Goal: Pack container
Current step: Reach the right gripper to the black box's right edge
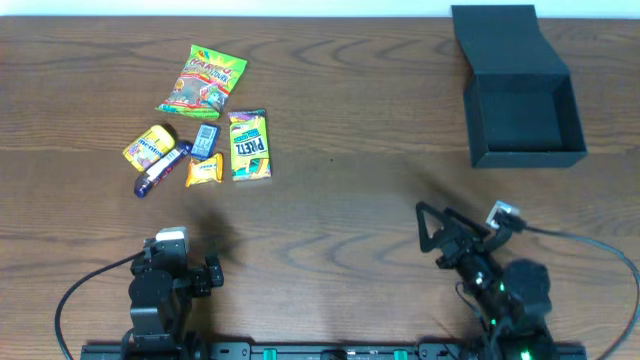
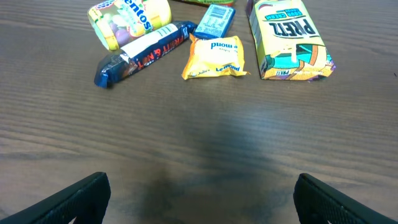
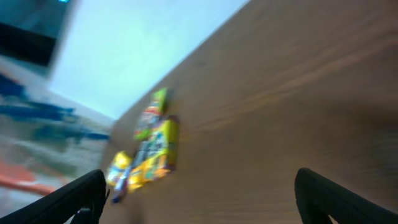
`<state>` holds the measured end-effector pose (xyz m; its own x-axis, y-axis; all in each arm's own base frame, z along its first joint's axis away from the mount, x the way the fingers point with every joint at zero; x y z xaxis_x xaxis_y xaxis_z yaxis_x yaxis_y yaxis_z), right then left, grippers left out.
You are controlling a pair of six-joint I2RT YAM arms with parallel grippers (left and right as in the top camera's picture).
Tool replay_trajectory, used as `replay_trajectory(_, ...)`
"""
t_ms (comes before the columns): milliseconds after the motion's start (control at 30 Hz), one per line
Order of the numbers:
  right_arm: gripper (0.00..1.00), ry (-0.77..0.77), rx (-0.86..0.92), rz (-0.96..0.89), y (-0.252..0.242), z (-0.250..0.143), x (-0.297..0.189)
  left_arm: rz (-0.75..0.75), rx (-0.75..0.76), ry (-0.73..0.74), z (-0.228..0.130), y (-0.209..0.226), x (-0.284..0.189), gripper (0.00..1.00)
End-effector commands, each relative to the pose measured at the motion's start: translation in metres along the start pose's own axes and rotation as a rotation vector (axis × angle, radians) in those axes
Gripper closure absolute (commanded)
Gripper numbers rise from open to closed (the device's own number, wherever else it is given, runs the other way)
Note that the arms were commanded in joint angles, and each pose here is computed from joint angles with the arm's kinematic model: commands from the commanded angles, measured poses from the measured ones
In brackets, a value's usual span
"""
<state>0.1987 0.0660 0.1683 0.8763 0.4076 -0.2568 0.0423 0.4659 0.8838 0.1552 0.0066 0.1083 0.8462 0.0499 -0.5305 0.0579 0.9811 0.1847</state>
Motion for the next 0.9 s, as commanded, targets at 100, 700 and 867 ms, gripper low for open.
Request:
replay_trajectory(100,0.04,-0.031,-0.172,-0.126,-0.002,0.034,0.021,0.025,0.005,0.009,-0.003,0.003,0.001,0.05)
replay_trajectory(700,0.10,-0.006,-0.597,-0.633,-0.040,0.169,0.127,0.025,0.005,0.009,-0.003,0.003,0.001,0.05)
replay_trajectory(867,0.12,0.019,-0.567,-0.704,-0.073,0.179,0.146,0.026,0.005,0.009,-0.003,0.003,0.001,0.05)
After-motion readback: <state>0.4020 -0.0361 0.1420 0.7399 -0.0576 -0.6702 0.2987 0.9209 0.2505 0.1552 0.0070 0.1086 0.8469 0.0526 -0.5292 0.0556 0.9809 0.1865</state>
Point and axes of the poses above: each gripper's point midway between its finger pads, its own x axis out along the fingers, its own y axis along the line the jaws close on, z = x × y, the point moved 5 cm from there along -x, back along the fingers, and after that the axes turned 14 degrees about x, right-handed, at the moved point
